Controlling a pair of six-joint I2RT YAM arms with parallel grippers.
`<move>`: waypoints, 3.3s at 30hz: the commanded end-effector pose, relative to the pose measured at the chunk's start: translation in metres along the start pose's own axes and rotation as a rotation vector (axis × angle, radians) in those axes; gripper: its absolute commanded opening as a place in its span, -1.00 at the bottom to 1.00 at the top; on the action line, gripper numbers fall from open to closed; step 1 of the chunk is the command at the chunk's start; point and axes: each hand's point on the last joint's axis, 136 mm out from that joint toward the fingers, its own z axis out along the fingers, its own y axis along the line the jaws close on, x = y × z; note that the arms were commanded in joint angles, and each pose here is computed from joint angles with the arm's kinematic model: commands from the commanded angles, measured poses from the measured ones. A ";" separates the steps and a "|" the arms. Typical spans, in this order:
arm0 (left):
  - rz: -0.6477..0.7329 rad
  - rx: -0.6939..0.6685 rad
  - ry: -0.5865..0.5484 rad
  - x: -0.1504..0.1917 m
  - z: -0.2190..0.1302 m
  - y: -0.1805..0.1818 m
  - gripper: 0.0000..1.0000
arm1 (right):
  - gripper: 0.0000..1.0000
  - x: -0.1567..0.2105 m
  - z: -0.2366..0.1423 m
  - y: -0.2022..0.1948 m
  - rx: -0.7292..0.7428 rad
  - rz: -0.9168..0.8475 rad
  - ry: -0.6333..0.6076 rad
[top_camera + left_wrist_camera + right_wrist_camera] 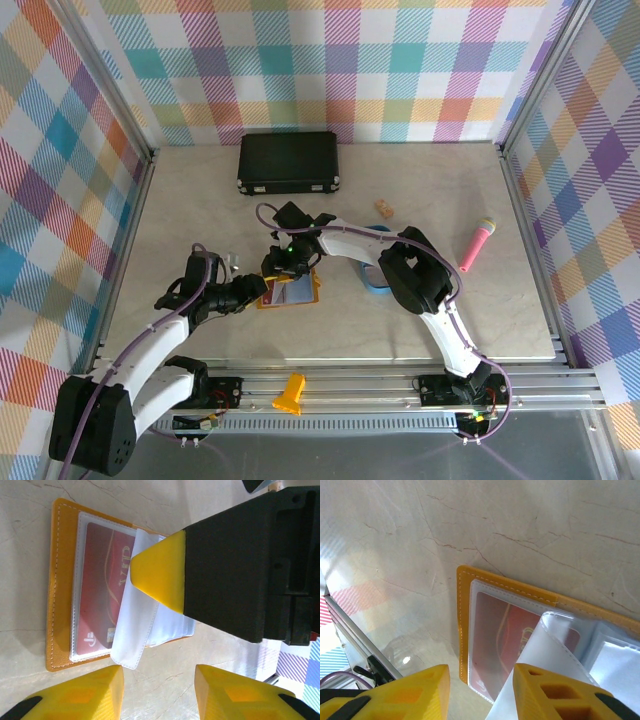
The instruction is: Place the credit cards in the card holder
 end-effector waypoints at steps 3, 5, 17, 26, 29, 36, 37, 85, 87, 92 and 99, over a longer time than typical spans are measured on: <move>0.047 0.060 0.049 0.012 0.010 -0.014 -0.16 | -0.23 -0.002 0.008 0.004 -0.018 0.004 0.011; 0.047 0.077 0.051 0.015 0.015 -0.017 -0.17 | -0.23 -0.003 0.008 0.004 -0.018 0.004 0.010; 0.070 0.054 0.079 0.023 0.040 -0.012 -0.20 | -0.23 -0.003 0.008 0.005 -0.017 0.003 0.012; 0.108 -0.015 0.072 0.021 0.051 0.005 -0.20 | -0.23 -0.003 0.002 0.009 -0.023 -0.006 0.003; 0.110 -0.037 0.068 0.021 0.053 0.011 -0.20 | -0.23 -0.003 0.000 0.011 -0.026 -0.012 -0.001; 0.113 -0.060 0.068 0.022 0.057 0.020 -0.20 | -0.21 -0.006 -0.015 0.019 -0.025 -0.040 -0.033; 0.112 -0.062 0.069 0.022 0.058 0.021 -0.20 | -0.21 -0.008 -0.019 0.019 -0.020 -0.043 -0.045; 0.123 -0.069 -0.005 0.009 0.007 -0.013 -0.14 | -0.16 -0.010 -0.003 0.039 -0.170 -0.081 0.028; 0.115 -0.083 -0.004 0.010 0.005 -0.009 -0.15 | -0.16 -0.014 -0.009 0.041 -0.159 -0.103 0.000; 0.126 -0.063 -0.010 0.013 0.001 -0.010 -0.14 | -0.14 -0.030 -0.060 0.046 -0.133 -0.204 -0.154; 0.229 0.012 -0.027 0.009 -0.010 -0.035 -0.14 | -0.08 -0.034 -0.188 0.005 -0.042 -0.408 -0.434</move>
